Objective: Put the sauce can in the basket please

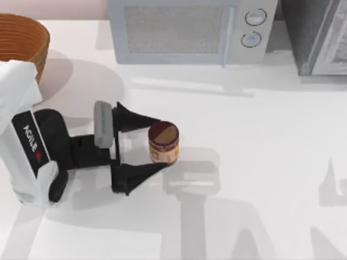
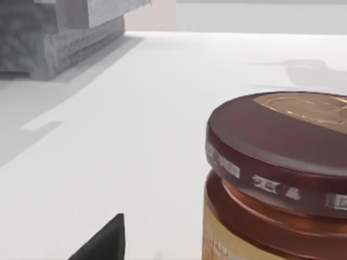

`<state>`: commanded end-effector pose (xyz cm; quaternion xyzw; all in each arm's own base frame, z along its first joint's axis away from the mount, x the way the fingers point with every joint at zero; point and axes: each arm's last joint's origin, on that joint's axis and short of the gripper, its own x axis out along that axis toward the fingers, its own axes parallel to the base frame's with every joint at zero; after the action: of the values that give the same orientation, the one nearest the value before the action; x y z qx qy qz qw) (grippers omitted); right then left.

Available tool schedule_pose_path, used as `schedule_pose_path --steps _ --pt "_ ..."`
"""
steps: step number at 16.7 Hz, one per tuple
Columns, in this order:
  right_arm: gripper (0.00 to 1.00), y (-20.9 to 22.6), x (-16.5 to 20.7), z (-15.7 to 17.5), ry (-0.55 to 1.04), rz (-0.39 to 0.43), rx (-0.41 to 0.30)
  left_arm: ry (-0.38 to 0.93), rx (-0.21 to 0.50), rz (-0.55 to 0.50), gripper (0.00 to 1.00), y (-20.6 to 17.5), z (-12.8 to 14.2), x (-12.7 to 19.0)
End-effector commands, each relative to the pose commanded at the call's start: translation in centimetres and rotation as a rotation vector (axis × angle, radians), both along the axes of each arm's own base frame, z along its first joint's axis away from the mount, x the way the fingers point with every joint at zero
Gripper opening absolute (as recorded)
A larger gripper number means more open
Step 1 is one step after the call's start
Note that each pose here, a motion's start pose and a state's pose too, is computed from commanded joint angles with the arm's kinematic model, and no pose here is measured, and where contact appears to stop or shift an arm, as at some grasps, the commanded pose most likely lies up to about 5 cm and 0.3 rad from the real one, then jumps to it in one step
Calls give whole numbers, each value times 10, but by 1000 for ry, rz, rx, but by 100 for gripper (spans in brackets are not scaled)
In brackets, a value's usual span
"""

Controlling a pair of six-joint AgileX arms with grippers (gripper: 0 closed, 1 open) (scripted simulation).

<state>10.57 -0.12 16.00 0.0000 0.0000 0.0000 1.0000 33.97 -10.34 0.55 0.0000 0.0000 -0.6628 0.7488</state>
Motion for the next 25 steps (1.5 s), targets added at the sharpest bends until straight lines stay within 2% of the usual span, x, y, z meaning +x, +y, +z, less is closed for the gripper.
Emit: schedule_pose_path --steps 4,8,21,25 --pt "100 0 0 0 0 0 0 0 -1 0 100 -31 0 2" --pt "100 0 0 0 0 0 0 0 -1 0 100 -33 0 2" --pt "100 0 0 0 0 0 0 0 -1 0 2 -33 0 2" --pt "100 0 0 0 0 0 0 0 -1 0 0 -33 0 2"
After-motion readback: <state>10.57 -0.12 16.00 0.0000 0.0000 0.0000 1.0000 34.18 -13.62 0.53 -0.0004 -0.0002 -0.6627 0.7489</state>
